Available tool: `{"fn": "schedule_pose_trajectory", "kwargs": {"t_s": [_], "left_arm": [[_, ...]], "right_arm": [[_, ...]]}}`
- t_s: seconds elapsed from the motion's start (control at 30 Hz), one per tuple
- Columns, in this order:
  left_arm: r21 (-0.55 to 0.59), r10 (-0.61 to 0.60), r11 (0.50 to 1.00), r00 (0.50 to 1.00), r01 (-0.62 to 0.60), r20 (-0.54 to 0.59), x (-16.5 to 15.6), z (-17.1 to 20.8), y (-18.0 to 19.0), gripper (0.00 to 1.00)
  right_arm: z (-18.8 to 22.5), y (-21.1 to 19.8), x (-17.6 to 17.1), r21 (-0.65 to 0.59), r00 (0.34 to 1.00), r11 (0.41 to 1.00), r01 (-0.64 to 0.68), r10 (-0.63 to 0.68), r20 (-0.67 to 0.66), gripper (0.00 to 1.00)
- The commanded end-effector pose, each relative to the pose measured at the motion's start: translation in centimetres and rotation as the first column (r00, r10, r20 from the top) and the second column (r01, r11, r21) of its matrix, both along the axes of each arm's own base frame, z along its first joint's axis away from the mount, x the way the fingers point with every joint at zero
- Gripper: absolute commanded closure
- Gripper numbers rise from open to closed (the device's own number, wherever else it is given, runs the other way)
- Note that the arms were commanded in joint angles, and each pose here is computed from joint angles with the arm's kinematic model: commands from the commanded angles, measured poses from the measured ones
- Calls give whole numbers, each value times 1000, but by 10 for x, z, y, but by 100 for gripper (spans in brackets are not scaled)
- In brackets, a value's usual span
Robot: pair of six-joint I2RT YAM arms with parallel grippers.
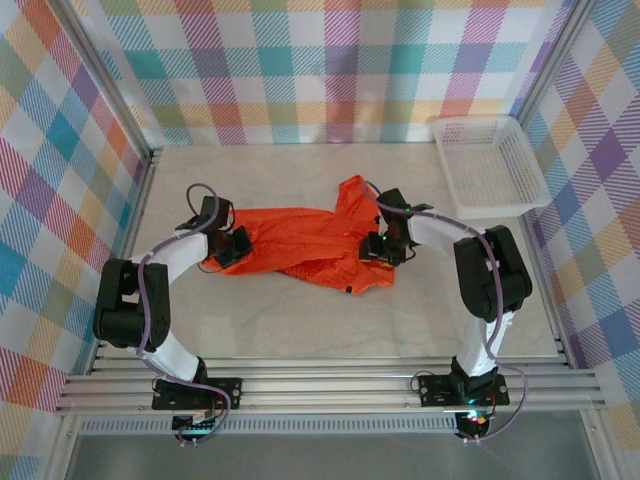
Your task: Fold the inside-out t-shirt
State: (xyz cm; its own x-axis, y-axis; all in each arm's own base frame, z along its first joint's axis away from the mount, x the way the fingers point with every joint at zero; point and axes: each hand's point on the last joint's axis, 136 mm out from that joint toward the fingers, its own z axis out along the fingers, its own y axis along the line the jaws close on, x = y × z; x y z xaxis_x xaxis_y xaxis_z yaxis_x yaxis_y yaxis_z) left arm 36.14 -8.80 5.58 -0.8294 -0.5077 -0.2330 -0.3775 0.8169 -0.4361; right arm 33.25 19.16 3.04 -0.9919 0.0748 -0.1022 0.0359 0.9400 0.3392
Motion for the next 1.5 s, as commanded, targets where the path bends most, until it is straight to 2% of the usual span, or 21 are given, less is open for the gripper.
{"fn": "schedule_pose_trajectory", "kwargs": {"t_s": [0.0, 0.07, 0.2, 0.4, 0.6, 0.77, 1.2, 1.47], "left_arm": [[5, -10, 1000, 1000, 10, 4, 1, 3, -3, 100], [8, -11, 1000, 1000, 11, 10, 1, 6, -3, 100], [8, -4, 1000, 1000, 4, 21, 0, 9, -2, 100], [8, -11, 1000, 1000, 10, 12, -2, 6, -2, 100], [12, -13, 1000, 1000, 12, 17, -1, 8, -2, 100], [9, -9, 1000, 1000, 8, 10, -2, 5, -2, 100], [11, -13, 1000, 1000, 12, 11, 1, 7, -2, 100], [9, -14, 1000, 1000, 14, 12, 2, 10, -3, 100]], "right_arm": [[25, -11, 13, -19, 997, 999, 34, -32, 72, 40], [39, -13, 17, -31, 995, 999, 27, -24, 96, 34], [61, -24, 22, -92, 990, 996, 19, -6, 140, 31], [54, -37, 34, -108, 988, 994, 28, -12, 151, 48], [44, -32, 50, -68, 987, 998, 16, -5, 162, 51], [40, -23, 52, -23, 989, 1000, 21, -17, 148, 50], [2, -54, 49, -131, 995, 988, 76, -67, 78, 46], [46, -44, 49, -41, 986, 998, 57, -50, 158, 42]]}}
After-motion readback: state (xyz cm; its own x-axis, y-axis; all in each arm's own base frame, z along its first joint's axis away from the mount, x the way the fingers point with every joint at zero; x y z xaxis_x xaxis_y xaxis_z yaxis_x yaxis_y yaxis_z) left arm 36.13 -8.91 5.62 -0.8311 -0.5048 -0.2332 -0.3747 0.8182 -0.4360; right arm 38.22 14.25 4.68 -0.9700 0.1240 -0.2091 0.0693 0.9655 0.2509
